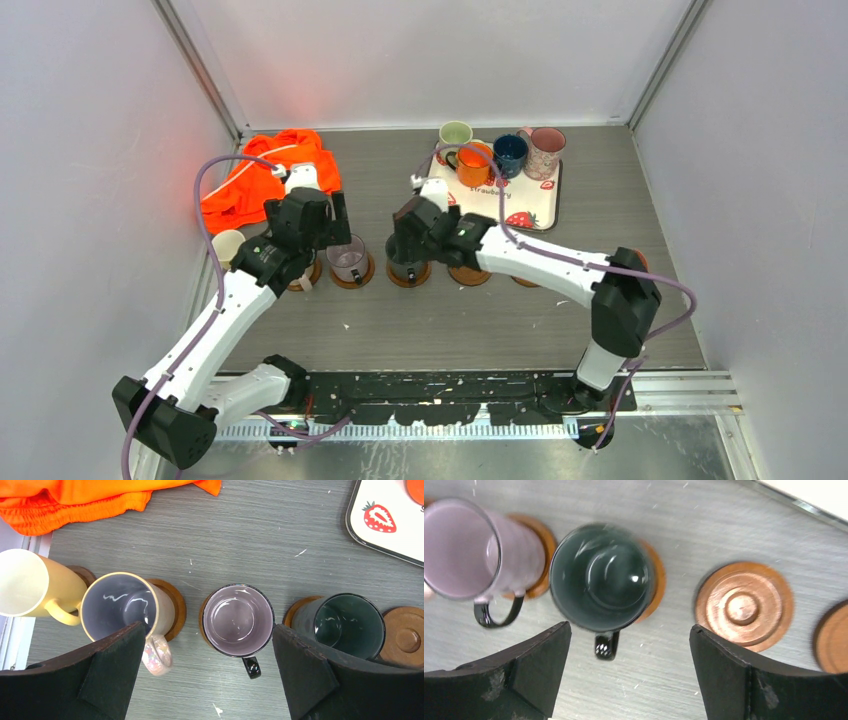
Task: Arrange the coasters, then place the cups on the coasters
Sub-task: Place the cup on the coaster.
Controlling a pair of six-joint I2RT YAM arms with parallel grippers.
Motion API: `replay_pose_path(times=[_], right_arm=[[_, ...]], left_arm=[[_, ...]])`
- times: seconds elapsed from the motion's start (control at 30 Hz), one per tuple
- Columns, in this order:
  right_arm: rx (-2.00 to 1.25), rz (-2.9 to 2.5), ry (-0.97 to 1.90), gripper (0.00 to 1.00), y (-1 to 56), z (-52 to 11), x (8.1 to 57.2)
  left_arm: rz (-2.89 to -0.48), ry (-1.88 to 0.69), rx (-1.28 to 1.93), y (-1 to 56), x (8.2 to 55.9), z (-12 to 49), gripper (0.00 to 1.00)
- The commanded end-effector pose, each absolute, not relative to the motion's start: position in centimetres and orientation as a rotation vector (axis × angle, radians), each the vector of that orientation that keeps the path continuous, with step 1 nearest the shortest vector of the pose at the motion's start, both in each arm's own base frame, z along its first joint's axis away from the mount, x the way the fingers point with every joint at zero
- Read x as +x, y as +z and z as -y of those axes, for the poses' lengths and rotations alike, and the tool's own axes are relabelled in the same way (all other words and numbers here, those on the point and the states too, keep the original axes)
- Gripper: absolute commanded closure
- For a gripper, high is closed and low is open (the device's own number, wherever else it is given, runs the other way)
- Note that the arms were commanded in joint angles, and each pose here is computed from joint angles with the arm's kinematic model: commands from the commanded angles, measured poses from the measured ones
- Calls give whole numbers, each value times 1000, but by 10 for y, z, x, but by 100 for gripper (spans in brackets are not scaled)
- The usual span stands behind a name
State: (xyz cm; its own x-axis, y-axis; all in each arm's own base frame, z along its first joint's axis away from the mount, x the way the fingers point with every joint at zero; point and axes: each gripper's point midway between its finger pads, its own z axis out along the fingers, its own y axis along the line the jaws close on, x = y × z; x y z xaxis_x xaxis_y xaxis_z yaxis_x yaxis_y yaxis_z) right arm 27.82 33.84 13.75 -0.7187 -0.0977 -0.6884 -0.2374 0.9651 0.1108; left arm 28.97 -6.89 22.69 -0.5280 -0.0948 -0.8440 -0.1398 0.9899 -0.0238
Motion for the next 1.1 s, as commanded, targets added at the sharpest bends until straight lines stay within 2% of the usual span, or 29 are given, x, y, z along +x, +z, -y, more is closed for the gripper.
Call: replay_pose_path(times=[0.0, 0.07, 0.43, 0.63, 0.7, 0.93, 1.07], right_arm=[[-70, -2276, 215, 4, 188, -297, 321], [-1, -2261, 199, 0, 196, -278, 338], [387, -2155, 19, 0, 213, -156, 441], [473, -2124, -23, 1, 209, -132, 483], [488, -2125, -33, 4, 205, -130, 495], [552, -2124, -38, 27, 191, -122, 529], [574, -2137, -56, 33, 179, -116, 540]], left_arm=[[-2075, 5, -186, 244, 294, 72, 0], [-2076, 2, -185, 243, 294, 73, 0], [-2089, -15, -172, 240, 295, 77, 0], [-2091, -17, -167, 239, 296, 78, 0], [-2091, -18, -167, 239, 296, 78, 0], [-2090, -20, -167, 239, 295, 78, 0], [-2087, -23, -166, 239, 295, 78, 0]])
